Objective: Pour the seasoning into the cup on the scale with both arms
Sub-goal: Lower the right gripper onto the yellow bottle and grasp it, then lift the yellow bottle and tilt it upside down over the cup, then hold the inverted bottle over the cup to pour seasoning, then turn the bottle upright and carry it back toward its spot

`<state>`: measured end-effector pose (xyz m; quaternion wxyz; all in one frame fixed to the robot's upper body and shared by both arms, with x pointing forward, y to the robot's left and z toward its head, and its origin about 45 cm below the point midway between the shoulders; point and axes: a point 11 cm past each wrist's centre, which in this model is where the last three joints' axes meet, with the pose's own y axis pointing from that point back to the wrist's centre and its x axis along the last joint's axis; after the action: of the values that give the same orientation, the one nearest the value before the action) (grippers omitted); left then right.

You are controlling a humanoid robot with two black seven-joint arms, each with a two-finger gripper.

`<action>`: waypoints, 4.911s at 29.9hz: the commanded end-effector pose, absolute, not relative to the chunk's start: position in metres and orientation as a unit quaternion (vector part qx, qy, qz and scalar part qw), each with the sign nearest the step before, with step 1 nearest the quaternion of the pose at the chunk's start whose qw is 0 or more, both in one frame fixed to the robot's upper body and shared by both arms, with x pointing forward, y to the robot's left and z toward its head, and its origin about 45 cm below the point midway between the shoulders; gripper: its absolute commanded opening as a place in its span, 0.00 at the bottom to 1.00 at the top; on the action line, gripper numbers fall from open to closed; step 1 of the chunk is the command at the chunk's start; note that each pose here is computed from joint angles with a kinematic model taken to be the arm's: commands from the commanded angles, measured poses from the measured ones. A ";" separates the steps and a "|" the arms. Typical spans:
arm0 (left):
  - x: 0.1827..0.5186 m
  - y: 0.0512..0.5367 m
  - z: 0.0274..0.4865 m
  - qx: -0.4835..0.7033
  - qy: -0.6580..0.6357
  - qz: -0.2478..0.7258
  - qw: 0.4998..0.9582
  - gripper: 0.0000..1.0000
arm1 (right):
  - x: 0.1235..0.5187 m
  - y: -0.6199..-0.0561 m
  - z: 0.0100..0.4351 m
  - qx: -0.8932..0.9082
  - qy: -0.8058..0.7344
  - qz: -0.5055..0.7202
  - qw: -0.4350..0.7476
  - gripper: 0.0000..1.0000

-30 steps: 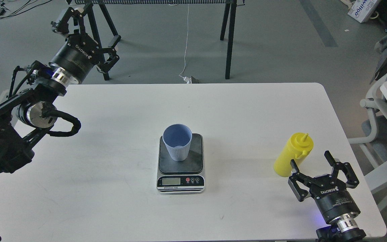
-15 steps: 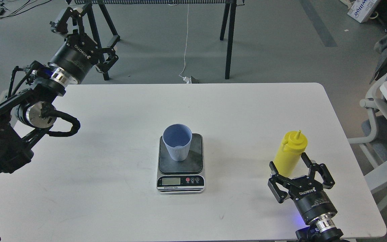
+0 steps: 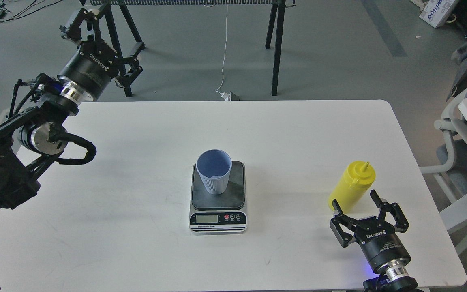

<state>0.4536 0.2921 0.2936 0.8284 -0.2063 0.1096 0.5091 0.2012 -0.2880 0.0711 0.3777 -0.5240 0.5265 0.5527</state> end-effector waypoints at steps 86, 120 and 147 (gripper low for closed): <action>0.453 0.307 0.302 -0.221 0.087 0.520 0.820 1.00 | 0.416 -0.038 0.230 -0.884 0.295 -0.241 -0.270 0.35; 0.452 0.311 0.304 -0.222 0.082 0.523 0.819 1.00 | 0.425 -0.049 0.212 -0.826 0.237 -0.381 -0.342 0.35; 0.450 0.317 0.301 -0.220 0.083 0.524 0.819 1.00 | 0.410 -0.204 0.239 -0.868 0.484 0.073 -0.083 0.37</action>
<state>0.4494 0.3185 0.3018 0.8188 -0.2186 0.0813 0.5245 0.4200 -0.1790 0.2416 -0.1339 -0.8753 0.4647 -0.0063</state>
